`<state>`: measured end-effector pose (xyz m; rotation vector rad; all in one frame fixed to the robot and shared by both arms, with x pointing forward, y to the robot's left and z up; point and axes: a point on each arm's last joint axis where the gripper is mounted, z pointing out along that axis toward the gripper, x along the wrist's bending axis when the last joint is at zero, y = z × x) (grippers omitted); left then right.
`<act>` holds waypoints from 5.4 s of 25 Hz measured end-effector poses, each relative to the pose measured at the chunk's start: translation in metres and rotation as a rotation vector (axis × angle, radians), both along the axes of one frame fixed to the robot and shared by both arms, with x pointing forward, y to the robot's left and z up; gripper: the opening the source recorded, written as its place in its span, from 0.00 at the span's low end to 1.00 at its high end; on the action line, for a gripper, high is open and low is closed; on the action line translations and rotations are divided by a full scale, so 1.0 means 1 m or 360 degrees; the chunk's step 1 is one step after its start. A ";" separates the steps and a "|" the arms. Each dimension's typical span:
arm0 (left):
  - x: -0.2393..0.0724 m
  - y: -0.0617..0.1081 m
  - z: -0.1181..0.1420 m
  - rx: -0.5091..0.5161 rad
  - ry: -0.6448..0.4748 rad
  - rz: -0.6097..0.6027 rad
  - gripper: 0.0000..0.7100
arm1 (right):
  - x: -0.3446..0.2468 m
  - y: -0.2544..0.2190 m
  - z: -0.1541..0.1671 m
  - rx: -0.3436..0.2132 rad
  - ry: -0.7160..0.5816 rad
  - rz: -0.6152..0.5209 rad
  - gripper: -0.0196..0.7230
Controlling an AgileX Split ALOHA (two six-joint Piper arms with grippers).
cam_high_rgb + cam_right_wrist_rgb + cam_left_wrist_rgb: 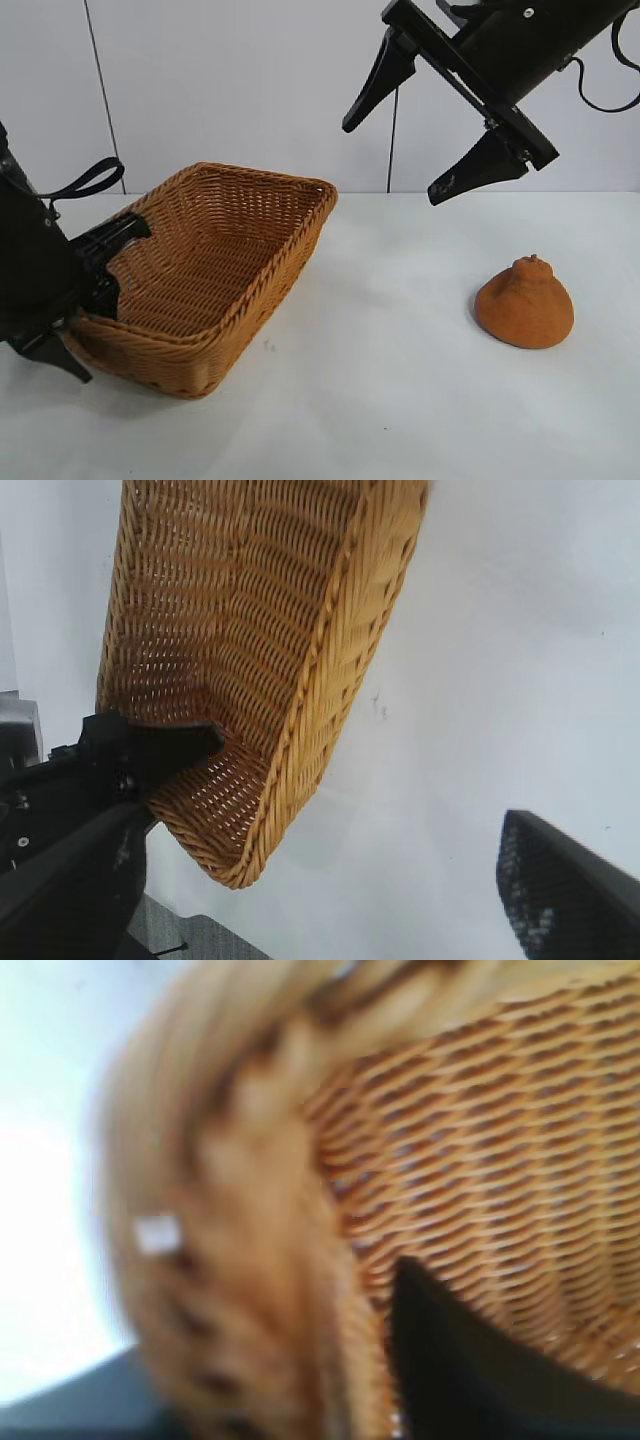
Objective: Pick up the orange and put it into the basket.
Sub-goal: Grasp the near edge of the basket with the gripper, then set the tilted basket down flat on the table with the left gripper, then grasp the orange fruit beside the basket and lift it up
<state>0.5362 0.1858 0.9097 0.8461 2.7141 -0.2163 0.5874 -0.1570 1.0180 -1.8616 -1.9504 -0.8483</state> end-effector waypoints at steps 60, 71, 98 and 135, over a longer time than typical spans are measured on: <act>0.104 0.027 0.061 0.0141 -0.0236 -0.1410 0.93 | -0.003 0.000 0.000 0.0005 0.0039 0.0028 0.90; 0.087 0.102 0.106 0.0597 -0.0024 -0.1396 0.93 | -0.003 0.000 0.000 0.0005 0.0041 0.0026 0.90; -0.149 0.115 0.180 0.0779 -0.0353 -0.1306 0.93 | -0.003 0.000 0.000 0.0004 0.0042 0.0027 0.90; -0.304 0.116 0.143 0.1209 -0.1443 -0.1000 0.93 | 0.027 -0.086 0.055 -0.0659 -0.0061 -0.0114 0.90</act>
